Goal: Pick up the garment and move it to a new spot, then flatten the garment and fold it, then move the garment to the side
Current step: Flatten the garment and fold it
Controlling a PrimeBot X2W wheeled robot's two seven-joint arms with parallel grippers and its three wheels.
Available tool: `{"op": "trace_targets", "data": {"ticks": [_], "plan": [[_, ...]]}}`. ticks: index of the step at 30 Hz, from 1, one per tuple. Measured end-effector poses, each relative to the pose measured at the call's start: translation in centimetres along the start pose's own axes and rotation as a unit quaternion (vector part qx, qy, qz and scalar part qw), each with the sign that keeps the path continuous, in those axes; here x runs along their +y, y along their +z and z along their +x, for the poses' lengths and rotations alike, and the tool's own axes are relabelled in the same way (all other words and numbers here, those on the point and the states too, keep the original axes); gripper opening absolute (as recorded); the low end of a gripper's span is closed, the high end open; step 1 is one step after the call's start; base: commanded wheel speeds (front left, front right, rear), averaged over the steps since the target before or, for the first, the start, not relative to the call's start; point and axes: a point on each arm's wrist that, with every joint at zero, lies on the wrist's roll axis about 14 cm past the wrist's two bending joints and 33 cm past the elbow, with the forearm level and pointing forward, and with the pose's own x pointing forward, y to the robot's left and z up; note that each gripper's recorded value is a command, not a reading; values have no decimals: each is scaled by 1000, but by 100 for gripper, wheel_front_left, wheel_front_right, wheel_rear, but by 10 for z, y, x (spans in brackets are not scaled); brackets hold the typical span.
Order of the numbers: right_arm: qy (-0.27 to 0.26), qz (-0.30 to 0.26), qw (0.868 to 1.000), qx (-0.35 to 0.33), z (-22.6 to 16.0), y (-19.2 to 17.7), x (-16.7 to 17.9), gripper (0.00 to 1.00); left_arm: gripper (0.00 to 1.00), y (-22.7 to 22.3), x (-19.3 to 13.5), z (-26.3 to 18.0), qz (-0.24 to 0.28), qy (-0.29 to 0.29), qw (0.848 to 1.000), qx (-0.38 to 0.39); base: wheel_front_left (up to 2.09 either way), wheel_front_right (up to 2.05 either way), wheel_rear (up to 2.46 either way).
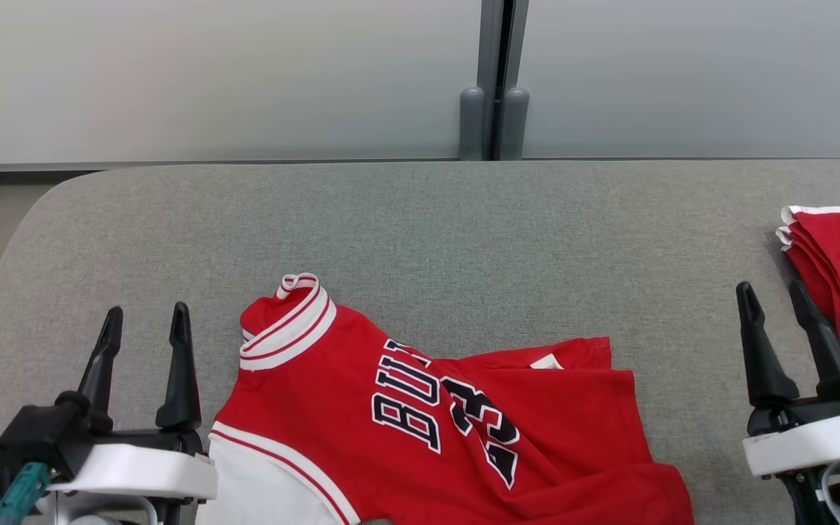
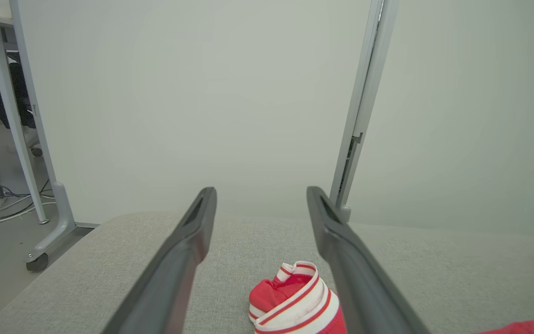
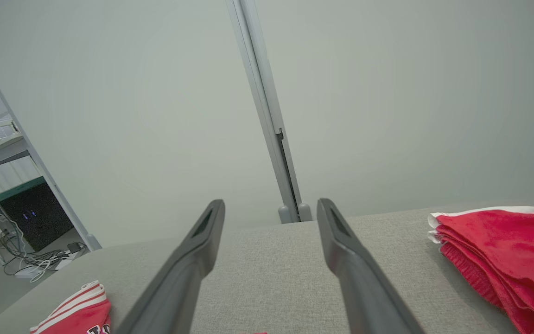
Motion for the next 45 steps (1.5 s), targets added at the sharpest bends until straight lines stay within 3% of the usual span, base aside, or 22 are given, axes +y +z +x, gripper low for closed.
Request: {"op": "trace_targets", "data": {"ticks": [9, 40, 45], "plan": [[-18, -10, 999, 39, -16, -35, 0, 100, 100, -32, 5, -18, -12, 12, 999, 36, 0, 0, 0], [6, -47, 999, 22, -15, -17, 4, 100, 100, -30, -6, -18, -14, -19, 1000, 18, 0, 0, 0], [7, -54, 996, 71, -27, -30, -3, 100, 100, -37, 0, -27, -12, -26, 998, 64, 0, 0, 0]]}}
